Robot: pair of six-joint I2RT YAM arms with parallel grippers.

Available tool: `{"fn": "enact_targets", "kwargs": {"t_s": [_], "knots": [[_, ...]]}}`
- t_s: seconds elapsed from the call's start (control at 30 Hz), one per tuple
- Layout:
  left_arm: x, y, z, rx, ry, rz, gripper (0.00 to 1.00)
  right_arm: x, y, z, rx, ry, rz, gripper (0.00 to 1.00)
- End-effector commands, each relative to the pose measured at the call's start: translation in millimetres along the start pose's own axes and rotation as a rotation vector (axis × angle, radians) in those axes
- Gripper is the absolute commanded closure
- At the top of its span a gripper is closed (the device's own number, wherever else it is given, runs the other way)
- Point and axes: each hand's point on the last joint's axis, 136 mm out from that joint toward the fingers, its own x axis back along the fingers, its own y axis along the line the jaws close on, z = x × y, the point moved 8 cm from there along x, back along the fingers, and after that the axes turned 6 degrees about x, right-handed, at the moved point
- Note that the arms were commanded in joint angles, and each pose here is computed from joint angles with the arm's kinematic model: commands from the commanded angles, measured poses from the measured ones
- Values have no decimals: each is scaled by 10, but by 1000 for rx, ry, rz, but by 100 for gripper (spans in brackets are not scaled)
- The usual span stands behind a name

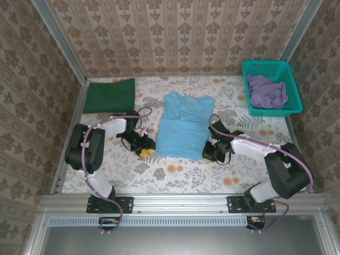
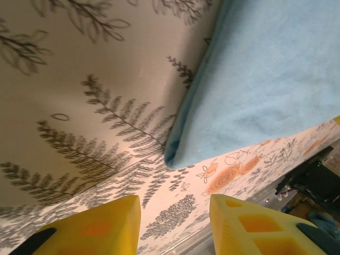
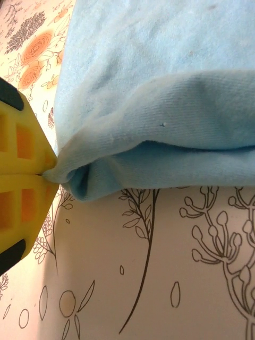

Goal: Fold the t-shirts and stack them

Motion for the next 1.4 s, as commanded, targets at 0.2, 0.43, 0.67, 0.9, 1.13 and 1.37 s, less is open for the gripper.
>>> {"fn": "enact_targets", "kwargs": {"t_s": [0.2,0.43,0.67,0.9,1.13,1.37], "knots": [[-151,3,9,39,45,-39,60,-54,-25,34,-14,24,-10,100],[-185,-166,-128,18,37,-63,63,-33,-62,76,-21,15,-8,100],[-261,-99,-190,24,35,-168,70,-43,-94,106,-30,14,-6,100],[-181,-78,-174,-8,-11,-280,92,-16,-71,97,-22,17,-8,100],[-148,-178,-2,-111,26,-281,100,33,-103,156,-12,25,-2,100],[-188,-144,391,-131,150,-221,100,38,-136,424,5,79,-26,100]]}}
